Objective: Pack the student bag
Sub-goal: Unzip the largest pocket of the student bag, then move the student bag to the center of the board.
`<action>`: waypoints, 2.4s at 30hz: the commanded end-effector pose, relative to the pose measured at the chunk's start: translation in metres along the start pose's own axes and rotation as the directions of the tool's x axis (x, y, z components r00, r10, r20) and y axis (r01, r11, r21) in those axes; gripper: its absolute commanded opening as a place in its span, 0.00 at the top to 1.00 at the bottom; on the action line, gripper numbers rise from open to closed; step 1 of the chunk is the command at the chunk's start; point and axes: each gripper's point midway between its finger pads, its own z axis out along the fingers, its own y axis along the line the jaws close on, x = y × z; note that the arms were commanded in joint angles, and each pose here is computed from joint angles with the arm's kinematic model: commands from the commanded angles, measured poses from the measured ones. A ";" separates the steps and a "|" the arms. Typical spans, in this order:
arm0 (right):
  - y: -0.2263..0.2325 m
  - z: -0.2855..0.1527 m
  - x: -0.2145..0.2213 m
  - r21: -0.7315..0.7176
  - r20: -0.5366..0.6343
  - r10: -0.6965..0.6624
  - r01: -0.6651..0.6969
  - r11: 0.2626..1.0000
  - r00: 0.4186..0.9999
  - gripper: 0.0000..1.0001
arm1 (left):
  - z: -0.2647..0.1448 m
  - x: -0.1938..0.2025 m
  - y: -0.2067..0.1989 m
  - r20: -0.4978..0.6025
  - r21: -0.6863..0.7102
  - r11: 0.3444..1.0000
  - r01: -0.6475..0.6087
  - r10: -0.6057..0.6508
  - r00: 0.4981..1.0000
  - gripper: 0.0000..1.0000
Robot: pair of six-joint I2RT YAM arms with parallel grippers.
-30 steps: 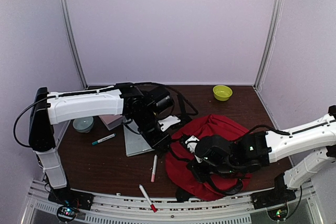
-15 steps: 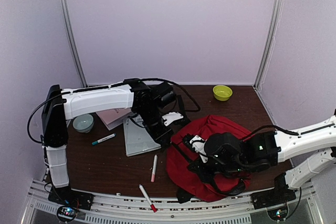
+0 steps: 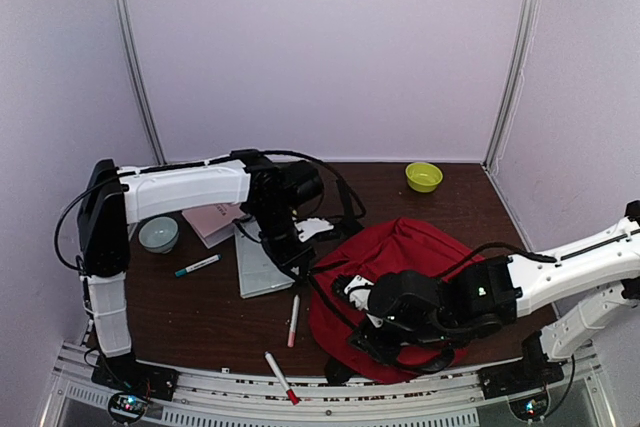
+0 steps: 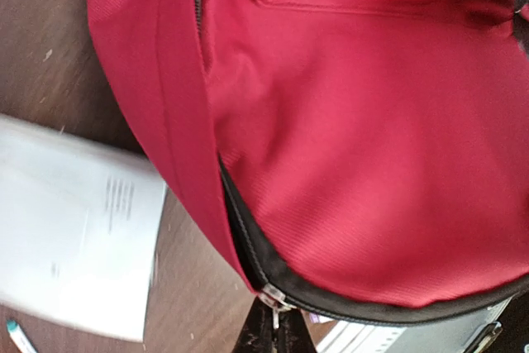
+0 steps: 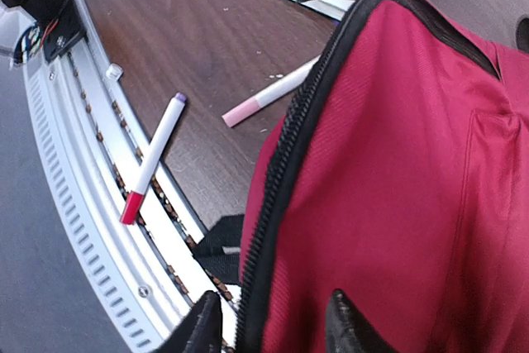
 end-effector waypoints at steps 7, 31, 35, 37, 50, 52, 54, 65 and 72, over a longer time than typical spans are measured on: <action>0.029 0.005 -0.056 -0.062 0.149 0.056 -0.047 0.997 0.987 0.14 | -0.006 0.018 -0.018 0.002 0.018 0.989 0.144 -0.144 0.990 1.00; 0.044 0.071 -0.054 0.041 0.102 -0.045 0.040 0.998 0.994 1.00 | -0.010 0.006 0.005 -0.070 0.019 0.983 0.180 -0.178 0.981 1.00; 0.050 0.071 -0.053 0.014 0.100 -0.053 0.052 0.999 0.994 1.00 | -0.007 0.005 0.033 -0.090 -0.057 0.980 0.190 -0.195 0.977 1.00; 0.051 0.070 -0.053 0.007 0.101 -0.055 0.054 0.998 0.993 1.00 | -0.006 0.004 0.047 -0.097 -0.104 0.977 0.186 -0.196 0.976 1.00; 0.045 0.035 -0.073 -0.040 0.188 0.015 -0.007 0.999 0.982 0.44 | -0.023 -0.007 0.036 0.021 -0.020 0.989 0.149 -0.148 0.989 0.69; 0.044 0.022 -0.078 -0.067 0.208 0.034 -0.021 0.998 0.977 0.35 | -0.027 -0.009 0.032 0.062 -0.007 0.988 0.154 -0.153 0.986 0.61; 0.039 0.006 -0.080 -0.083 0.226 0.057 -0.039 0.996 0.972 0.26 | -0.031 -0.007 0.031 0.096 -0.006 0.987 0.163 -0.161 0.982 0.53; -0.111 -0.043 -0.018 0.277 0.312 0.459 -0.542 0.793 0.832 0.14 | -0.037 0.014 0.011 0.216 0.050 0.971 0.233 -0.238 0.947 0.17; -0.149 -0.016 0.029 0.323 0.297 0.673 -0.735 0.597 0.677 0.22 | -0.015 -0.012 -0.024 0.271 0.178 0.954 0.240 -0.282 0.920 0.26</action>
